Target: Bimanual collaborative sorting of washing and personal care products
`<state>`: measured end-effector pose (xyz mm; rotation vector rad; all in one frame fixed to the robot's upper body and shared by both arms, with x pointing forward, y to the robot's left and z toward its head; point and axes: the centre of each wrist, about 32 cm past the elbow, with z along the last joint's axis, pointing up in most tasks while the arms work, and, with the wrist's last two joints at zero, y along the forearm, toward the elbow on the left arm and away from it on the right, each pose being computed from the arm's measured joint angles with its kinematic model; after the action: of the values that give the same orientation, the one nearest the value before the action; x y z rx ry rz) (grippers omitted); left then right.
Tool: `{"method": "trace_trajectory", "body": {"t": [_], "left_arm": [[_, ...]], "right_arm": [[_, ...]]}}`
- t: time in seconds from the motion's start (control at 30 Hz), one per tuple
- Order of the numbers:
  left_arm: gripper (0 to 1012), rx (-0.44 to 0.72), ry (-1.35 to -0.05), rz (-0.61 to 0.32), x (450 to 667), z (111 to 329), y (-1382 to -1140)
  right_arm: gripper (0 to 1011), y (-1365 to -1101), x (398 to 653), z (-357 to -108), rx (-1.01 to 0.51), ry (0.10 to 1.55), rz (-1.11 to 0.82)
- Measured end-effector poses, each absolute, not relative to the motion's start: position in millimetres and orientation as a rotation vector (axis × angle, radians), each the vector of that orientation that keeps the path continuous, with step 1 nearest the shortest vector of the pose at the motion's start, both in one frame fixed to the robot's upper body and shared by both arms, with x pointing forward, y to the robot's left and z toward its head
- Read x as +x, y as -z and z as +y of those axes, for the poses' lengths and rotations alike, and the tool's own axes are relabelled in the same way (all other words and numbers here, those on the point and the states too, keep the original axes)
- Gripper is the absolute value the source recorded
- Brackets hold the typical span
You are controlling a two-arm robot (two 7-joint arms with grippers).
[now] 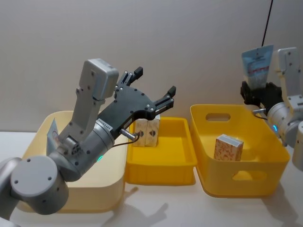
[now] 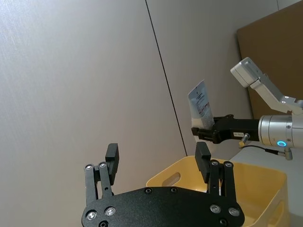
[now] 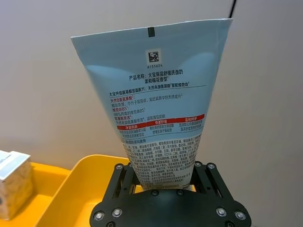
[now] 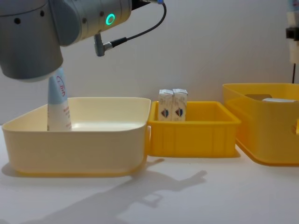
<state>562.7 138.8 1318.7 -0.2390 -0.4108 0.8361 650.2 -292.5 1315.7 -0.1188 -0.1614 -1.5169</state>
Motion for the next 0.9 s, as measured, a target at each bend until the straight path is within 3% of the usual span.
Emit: {"method": "trace_trajectory", "body": {"t": [0.5, 0.9], "left_arm": [[1003, -0.239, -0.836, -0.411, 562.7, 138.8, -1318.7], [1003, -0.239, -0.836, -0.411, 562.7, 138.8, -1318.7]], "right_arm": [[479, -1316.3, 648.6, -287.8, -0.123, 1.475, -0.160], [823, -1314.4, 640.4, -272.3, -0.092, 1.325, -0.184]]}}
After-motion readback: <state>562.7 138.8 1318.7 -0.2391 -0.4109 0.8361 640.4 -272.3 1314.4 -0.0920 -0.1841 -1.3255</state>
